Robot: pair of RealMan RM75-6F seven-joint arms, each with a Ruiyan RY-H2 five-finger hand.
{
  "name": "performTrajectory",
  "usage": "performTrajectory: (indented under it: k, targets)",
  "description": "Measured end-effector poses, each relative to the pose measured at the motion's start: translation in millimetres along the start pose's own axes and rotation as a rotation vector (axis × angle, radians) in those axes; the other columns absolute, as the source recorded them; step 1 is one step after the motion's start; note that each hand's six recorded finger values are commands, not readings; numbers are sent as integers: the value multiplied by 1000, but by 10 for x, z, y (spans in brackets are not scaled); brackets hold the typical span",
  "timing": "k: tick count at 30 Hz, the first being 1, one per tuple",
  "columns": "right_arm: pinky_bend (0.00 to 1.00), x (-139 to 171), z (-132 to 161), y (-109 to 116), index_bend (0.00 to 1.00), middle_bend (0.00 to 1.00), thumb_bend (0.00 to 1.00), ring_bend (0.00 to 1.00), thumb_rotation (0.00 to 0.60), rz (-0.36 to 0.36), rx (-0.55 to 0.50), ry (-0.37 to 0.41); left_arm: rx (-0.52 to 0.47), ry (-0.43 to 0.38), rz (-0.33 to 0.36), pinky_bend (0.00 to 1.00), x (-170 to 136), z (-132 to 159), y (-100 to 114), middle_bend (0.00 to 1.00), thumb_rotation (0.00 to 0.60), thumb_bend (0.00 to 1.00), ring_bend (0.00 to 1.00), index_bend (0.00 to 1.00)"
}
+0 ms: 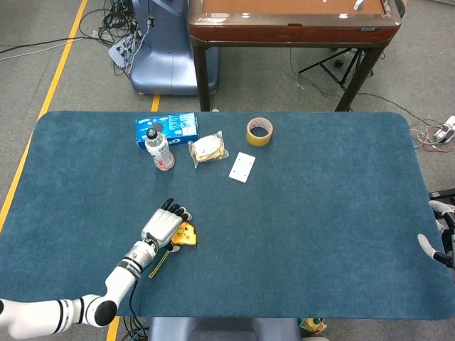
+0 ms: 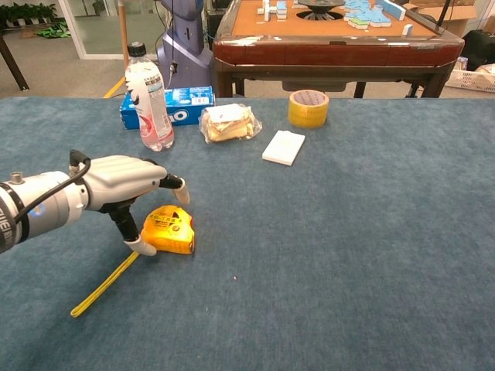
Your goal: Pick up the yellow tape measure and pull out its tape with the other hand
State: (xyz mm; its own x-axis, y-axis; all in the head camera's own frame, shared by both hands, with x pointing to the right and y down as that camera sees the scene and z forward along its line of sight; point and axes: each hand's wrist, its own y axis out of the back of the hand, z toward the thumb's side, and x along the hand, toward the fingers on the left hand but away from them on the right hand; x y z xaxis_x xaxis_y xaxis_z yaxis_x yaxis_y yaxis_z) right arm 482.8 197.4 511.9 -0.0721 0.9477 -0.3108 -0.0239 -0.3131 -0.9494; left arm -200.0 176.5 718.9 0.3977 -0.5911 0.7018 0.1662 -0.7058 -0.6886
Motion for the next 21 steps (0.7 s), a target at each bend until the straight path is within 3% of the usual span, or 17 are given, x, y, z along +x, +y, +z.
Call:
performTrajectory:
  k: [9, 21]
  targets:
    - [396, 5, -17, 3, 269, 338, 329, 308, 600, 1, 1, -5, 12, 26, 4, 16, 29, -67, -17, 249, 600, 115, 162, 281]
    - [396, 31, -12, 31, 284, 338, 329, 308, 600, -6, 3, -8, -54, 19, -5, 16, 64, -44, -68, 370, 600, 116, 228, 405]
